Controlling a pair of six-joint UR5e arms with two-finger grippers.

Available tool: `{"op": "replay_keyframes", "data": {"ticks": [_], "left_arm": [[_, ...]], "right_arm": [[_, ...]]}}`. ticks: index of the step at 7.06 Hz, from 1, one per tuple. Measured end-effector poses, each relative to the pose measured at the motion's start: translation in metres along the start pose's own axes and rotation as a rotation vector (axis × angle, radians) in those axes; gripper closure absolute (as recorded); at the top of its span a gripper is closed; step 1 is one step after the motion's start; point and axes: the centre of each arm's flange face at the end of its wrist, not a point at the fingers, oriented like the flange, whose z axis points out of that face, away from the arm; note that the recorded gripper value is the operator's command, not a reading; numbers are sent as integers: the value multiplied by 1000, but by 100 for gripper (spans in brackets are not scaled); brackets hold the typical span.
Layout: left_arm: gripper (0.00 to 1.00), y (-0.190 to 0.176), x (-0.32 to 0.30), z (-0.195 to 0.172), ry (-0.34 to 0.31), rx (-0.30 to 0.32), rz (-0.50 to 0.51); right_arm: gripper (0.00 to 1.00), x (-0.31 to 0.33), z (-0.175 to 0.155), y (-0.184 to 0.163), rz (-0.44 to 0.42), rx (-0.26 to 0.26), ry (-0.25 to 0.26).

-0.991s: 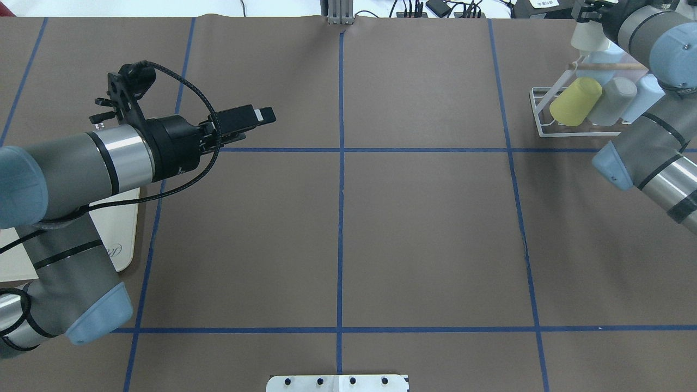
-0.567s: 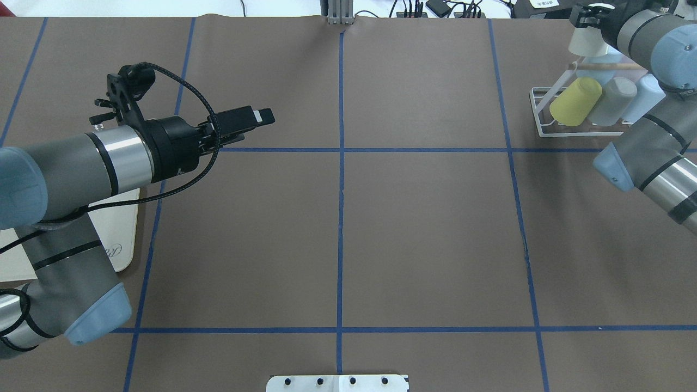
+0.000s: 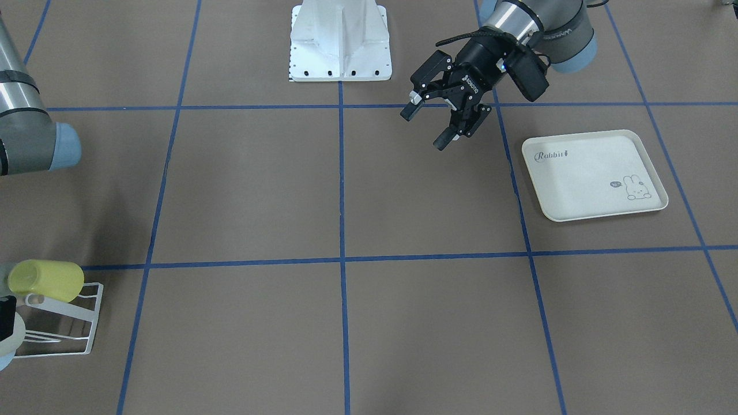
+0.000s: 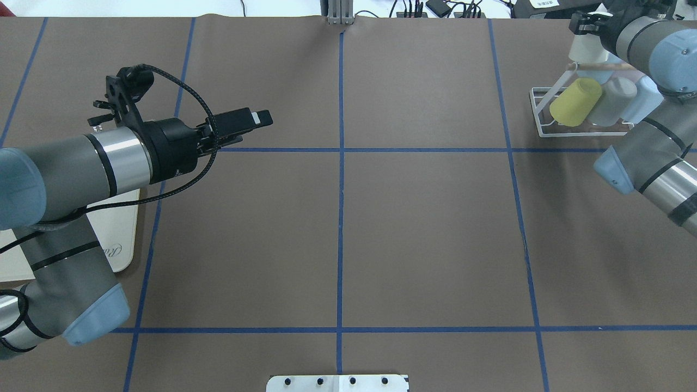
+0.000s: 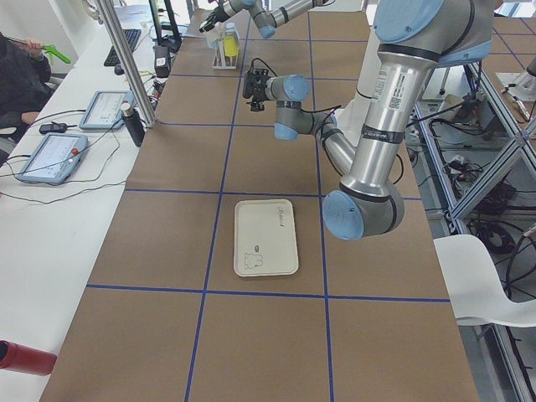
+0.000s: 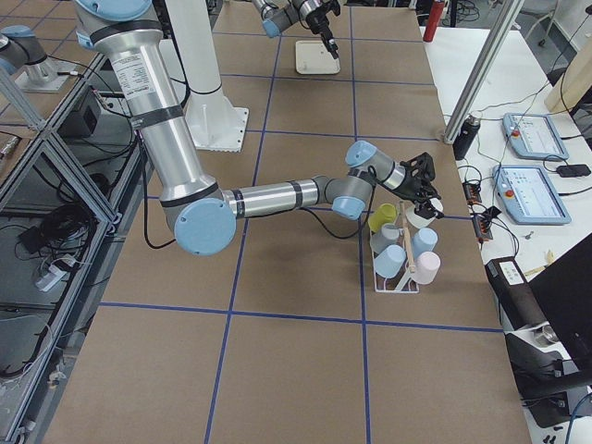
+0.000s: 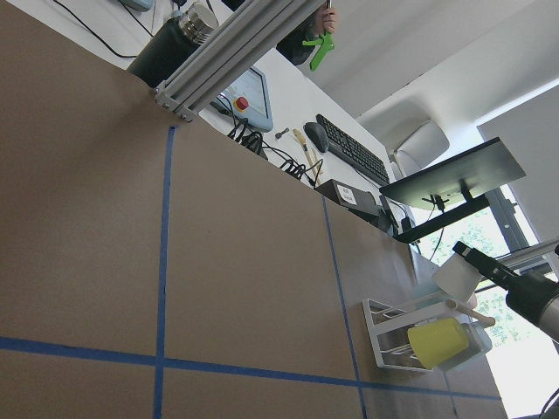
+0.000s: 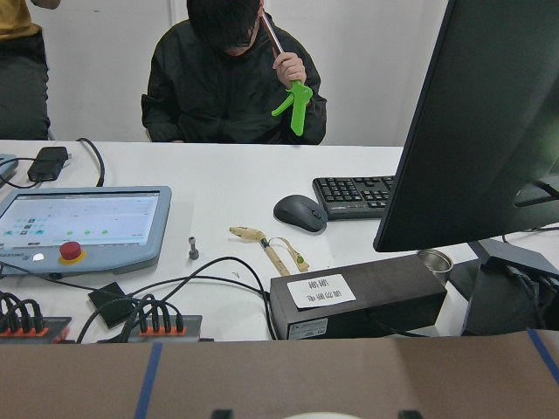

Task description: Transfer IKEA cup to right arm and place on rack

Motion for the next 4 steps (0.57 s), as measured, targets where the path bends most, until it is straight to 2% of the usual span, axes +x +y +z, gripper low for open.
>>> {"op": "replay_keyframes", "data": {"ticks": [2, 4], "left_arm": [[0, 0, -1, 0, -2, 0, 0], [0, 0, -1, 0, -1, 0, 0]], "right_arm": [[100, -4, 2, 6, -5, 1, -1], [100, -5, 1, 7, -5, 28, 2]]}}
